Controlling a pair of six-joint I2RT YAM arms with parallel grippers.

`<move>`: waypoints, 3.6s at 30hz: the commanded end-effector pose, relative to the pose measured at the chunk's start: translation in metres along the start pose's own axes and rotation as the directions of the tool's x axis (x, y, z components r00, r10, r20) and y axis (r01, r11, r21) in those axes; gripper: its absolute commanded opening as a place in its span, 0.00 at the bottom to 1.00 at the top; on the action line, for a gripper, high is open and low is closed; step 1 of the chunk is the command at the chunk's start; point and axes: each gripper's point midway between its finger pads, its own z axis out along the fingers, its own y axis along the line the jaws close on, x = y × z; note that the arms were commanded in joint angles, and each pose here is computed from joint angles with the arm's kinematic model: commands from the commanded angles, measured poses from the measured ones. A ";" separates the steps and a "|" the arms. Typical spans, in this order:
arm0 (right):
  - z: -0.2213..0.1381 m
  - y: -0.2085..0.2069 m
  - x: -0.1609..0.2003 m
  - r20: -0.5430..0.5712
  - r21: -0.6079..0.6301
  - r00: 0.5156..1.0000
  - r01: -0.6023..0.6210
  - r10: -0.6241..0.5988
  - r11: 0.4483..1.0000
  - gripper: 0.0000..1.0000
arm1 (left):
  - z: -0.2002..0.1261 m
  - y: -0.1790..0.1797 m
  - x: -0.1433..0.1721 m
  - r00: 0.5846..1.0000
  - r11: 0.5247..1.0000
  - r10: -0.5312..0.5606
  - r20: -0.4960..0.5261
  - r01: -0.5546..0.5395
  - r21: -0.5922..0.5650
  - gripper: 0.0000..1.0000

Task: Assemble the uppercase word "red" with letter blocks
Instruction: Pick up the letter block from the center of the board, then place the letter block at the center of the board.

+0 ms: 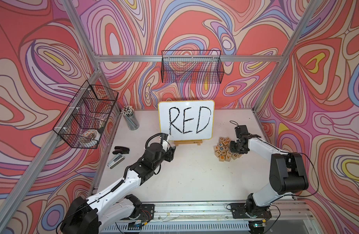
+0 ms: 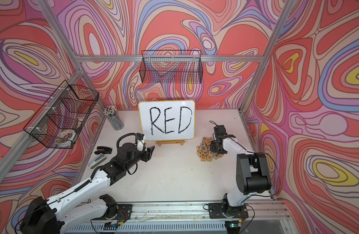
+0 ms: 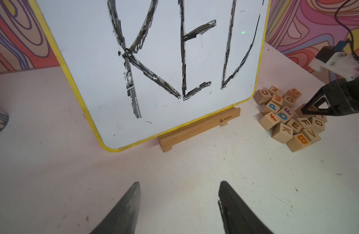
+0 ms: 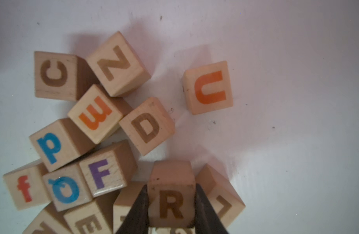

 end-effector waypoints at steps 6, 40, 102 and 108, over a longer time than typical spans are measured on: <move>-0.061 0.047 -0.021 0.111 0.025 0.989 0.099 -0.101 0.995 0.20 | -0.023 0.029 0.043 0.989 0.985 -0.116 -0.089 0.103 -0.137 0.64; -0.047 0.376 0.114 -0.042 -0.250 0.987 0.138 -0.153 0.958 0.16 | -0.074 0.064 0.085 0.959 0.931 -0.261 -0.110 0.221 -0.290 0.62; -0.013 0.385 0.121 -0.114 -0.162 0.983 0.127 -0.146 0.979 0.46 | -0.076 0.062 0.079 0.963 0.935 -0.262 -0.062 0.237 -0.263 0.62; -0.011 0.386 0.123 -0.117 -0.167 0.982 0.125 -0.146 0.978 0.36 | -0.076 0.062 0.079 0.964 0.936 -0.260 -0.062 0.236 -0.262 0.62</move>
